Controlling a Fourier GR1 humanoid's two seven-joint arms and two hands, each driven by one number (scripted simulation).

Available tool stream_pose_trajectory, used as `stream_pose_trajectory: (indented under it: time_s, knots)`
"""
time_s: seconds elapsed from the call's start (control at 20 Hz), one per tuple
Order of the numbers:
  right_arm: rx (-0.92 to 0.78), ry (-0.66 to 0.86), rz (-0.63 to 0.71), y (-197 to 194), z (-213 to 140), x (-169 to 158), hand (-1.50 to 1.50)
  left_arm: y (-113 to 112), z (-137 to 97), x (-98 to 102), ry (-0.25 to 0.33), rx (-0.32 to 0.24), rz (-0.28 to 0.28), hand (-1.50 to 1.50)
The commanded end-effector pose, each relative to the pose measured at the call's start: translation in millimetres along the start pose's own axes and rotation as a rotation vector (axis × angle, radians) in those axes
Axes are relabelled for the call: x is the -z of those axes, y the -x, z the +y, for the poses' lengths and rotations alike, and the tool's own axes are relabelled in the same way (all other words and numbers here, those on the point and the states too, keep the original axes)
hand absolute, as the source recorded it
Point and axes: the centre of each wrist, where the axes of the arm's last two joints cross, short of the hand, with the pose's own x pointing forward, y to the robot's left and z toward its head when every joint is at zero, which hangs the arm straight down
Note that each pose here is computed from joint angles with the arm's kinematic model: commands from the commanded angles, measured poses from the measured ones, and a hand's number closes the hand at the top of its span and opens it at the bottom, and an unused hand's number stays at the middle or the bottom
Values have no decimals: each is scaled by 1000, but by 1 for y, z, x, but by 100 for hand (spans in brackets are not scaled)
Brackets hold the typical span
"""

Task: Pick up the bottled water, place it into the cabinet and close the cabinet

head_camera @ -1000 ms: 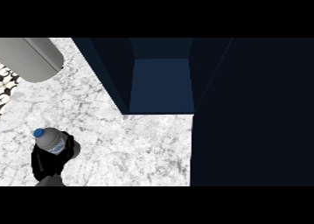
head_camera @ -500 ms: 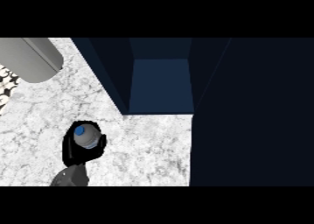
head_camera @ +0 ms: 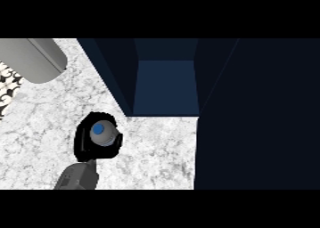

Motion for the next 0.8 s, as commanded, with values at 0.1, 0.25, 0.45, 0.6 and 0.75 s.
stream_pose_trajectory:
  time_s: [0.1, 0.25, 0.45, 0.6, 0.75]
  knots:
    - [-9, -3, -85, -23, 6, 12, -150, -30, -57, 10, 84, -41, 7, 150]
    - [-4, -3, -88, -8, 1, 13, -150, -50, -100, 28, 142, -39, -24, 150]
    - [-2, -25, -64, -23, -4, 21, -150, -55, -138, 14, 180, -12, -6, 150]
    - [-14, -38, -62, -11, -9, 12, -150, -85, -173, 24, 177, 4, 13, 150]
    - [0, -12, -78, -15, -3, 16, -150, -96, -199, 28, 173, 27, 1, 150]
